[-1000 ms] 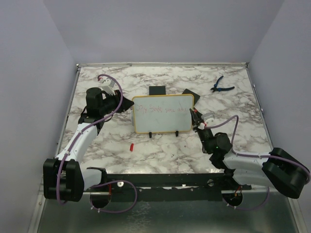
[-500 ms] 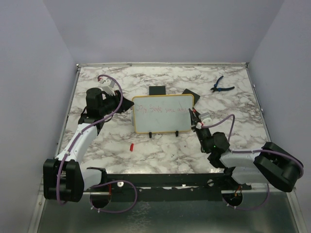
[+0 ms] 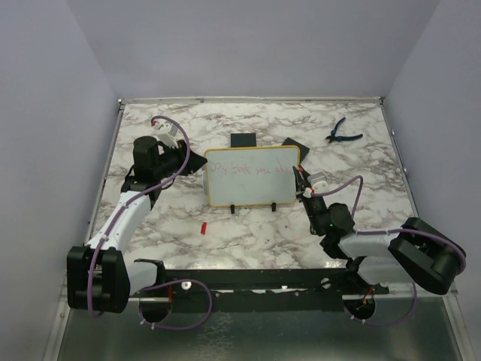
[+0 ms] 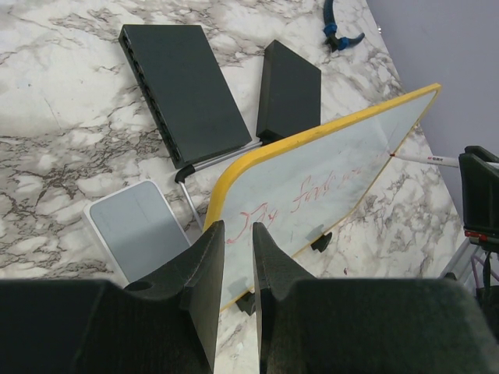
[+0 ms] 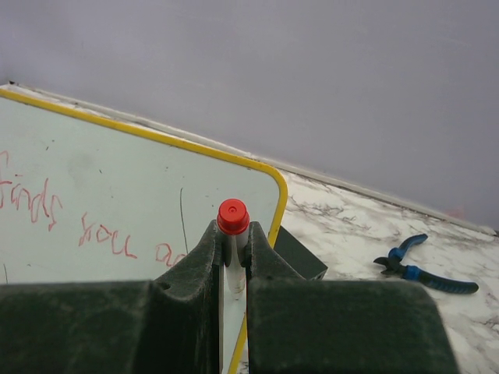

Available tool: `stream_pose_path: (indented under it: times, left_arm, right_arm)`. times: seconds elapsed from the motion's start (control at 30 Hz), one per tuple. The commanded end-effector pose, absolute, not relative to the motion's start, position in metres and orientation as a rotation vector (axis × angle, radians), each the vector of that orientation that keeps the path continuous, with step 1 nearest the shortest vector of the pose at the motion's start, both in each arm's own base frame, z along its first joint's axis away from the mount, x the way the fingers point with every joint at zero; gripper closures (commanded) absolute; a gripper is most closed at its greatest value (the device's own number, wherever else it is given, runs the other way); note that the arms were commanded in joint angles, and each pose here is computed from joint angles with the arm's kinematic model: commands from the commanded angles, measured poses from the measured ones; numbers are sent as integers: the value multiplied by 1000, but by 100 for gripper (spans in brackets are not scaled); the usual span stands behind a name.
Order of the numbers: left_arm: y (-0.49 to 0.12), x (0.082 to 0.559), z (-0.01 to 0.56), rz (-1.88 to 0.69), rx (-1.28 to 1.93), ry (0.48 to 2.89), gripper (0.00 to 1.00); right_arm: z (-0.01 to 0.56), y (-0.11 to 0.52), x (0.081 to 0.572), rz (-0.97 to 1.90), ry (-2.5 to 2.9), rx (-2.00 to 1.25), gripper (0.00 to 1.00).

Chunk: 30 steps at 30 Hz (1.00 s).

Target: Write a sentence on the whiteboard

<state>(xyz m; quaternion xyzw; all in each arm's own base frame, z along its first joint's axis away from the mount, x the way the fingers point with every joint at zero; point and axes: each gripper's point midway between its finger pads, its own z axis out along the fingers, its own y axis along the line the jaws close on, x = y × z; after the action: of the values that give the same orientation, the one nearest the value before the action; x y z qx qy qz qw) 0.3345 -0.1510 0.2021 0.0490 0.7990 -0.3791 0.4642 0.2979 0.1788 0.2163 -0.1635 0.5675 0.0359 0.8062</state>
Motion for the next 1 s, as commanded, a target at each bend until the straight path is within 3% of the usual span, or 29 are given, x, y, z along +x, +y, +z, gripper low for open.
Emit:
stream_pose_path:
  times: [0.0, 0.97]
  left_arm:
    - [-153, 332, 206, -926, 153, 1939, 78]
    - [-153, 332, 207, -924, 153, 1937, 78]
  right_arm:
    - [230, 179, 302, 84, 1178, -316, 99]
    - [221, 180, 304, 97, 1206, -321, 99]
